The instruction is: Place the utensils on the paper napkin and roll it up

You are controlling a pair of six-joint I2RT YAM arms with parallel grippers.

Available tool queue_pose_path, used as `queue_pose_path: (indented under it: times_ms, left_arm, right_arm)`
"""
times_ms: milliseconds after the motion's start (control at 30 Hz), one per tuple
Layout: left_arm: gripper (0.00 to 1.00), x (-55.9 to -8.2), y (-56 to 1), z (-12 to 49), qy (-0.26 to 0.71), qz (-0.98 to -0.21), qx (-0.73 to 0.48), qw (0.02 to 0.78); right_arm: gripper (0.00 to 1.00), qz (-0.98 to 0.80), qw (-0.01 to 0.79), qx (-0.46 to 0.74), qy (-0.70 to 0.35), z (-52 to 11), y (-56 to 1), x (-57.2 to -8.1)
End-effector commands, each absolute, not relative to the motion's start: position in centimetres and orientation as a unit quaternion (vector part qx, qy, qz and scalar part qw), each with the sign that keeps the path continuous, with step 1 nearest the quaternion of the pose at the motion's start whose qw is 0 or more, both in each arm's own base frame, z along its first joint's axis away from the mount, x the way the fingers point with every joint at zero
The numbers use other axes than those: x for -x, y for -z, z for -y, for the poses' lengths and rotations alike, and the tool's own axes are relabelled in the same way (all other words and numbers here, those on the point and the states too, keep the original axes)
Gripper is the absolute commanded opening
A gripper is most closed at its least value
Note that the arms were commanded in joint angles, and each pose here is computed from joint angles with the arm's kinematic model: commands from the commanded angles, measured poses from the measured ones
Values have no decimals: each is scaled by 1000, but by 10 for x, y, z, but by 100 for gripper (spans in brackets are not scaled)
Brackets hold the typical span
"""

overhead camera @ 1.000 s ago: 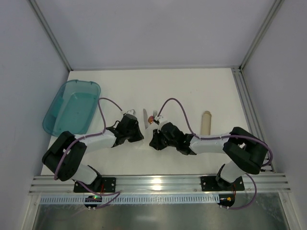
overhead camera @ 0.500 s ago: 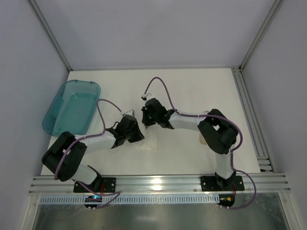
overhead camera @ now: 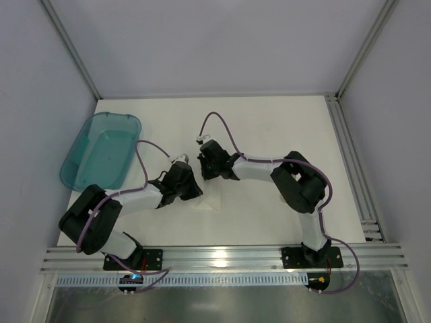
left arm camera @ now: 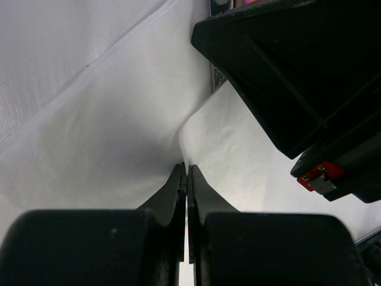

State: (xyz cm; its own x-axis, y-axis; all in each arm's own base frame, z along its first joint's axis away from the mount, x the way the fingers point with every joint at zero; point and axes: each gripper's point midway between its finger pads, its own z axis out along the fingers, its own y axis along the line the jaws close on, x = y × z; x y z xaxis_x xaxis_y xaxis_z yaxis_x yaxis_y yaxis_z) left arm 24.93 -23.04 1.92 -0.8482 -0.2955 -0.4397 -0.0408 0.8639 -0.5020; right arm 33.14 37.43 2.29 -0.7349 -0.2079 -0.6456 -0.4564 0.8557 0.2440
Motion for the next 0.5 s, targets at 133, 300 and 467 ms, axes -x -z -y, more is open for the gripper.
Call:
queue_pose_path:
  times_ms: [133, 300, 467]
  left_arm:
    - [0, -220, 15, 201, 176, -956, 105, 209]
    - [0, -220, 17, 198, 171, -957, 109, 209]
    - [0, -219, 17, 199, 171, -957, 112, 207]
  right_arm:
    - [4, -906, 339, 195, -161, -360, -31, -337]
    - [4, -904, 346, 202, -150, -355, -35, -338]
    - [4, -903, 350, 201, -144, -351, -37, -339]
